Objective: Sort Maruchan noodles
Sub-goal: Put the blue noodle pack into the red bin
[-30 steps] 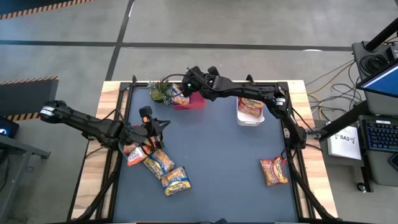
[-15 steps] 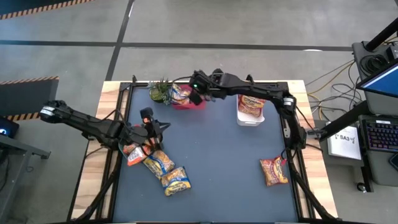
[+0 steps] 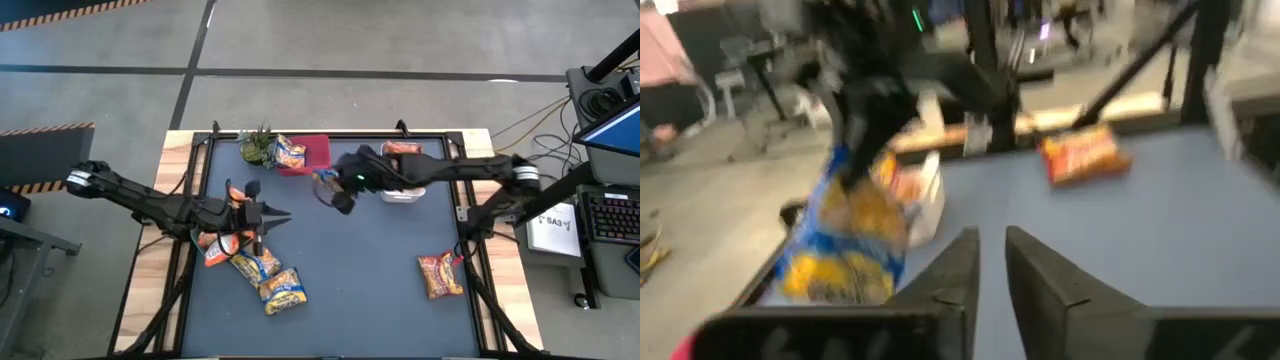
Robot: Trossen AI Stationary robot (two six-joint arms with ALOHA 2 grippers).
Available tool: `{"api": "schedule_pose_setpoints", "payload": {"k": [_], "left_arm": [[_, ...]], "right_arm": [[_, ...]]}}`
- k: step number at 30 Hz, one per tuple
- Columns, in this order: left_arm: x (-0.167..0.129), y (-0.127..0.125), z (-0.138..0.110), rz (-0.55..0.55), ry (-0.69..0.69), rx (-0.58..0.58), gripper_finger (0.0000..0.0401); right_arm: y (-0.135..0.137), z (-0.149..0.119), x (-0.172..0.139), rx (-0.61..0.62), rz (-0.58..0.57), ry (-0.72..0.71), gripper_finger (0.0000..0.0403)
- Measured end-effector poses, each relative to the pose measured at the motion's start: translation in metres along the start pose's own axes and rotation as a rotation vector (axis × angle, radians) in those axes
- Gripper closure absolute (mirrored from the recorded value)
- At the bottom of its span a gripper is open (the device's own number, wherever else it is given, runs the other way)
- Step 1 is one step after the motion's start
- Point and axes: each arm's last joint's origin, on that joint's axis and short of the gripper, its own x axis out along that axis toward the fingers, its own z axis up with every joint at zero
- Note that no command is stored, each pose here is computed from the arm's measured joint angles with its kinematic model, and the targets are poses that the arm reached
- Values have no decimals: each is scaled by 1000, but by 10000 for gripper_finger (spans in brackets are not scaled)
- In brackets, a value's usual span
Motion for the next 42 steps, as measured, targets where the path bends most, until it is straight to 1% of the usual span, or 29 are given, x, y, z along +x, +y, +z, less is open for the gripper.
{"api": "schedule_pose_setpoints", "payload": {"k": [3, 5, 9, 12, 14, 17, 20, 25, 27, 32, 38, 40, 42], "left_arm": [[8, -2, 5, 4, -73, -22, 328], [17, -3, 3, 14, -88, -26, 298], [40, -4, -4, 57, -136, -46, 231], [58, -2, -12, 97, -156, -26, 186], [68, 2, -19, 128, -153, -8, 162], [85, 13, -32, 134, -105, -7, 144], [102, 23, -41, 106, -77, -22, 142], [126, 34, -49, 5, -47, 0, 156], [131, 37, -52, 5, -33, -3, 163], [137, 40, -59, 11, 2, -8, 177], [139, 40, -63, 9, 28, -6, 206], [139, 40, -63, 9, 28, -4, 221], [139, 40, -63, 9, 28, -3, 244]], "right_arm": [[3, -19, -9, 16, 77, -97, 392], [4, -30, -13, 22, 130, -148, 392], [3, -50, -14, 34, 191, -216, 392], [2, -59, -14, 33, 240, -239, 392], [1, -64, -12, 32, 246, -237, 392], [1, -69, -10, 13, 244, -224, 392], [1, -69, -10, -4, 246, -225, 392], [2, -68, -11, -44, 260, -230, 392], [2, -68, -11, -56, 260, -231, 392], [3, -68, -11, -81, 283, -230, 392], [3, -69, -11, -106, 282, -231, 392], [3, -69, -11, -111, 281, -232, 392], [3, -69, -11, -112, 280, -233, 392]]}}
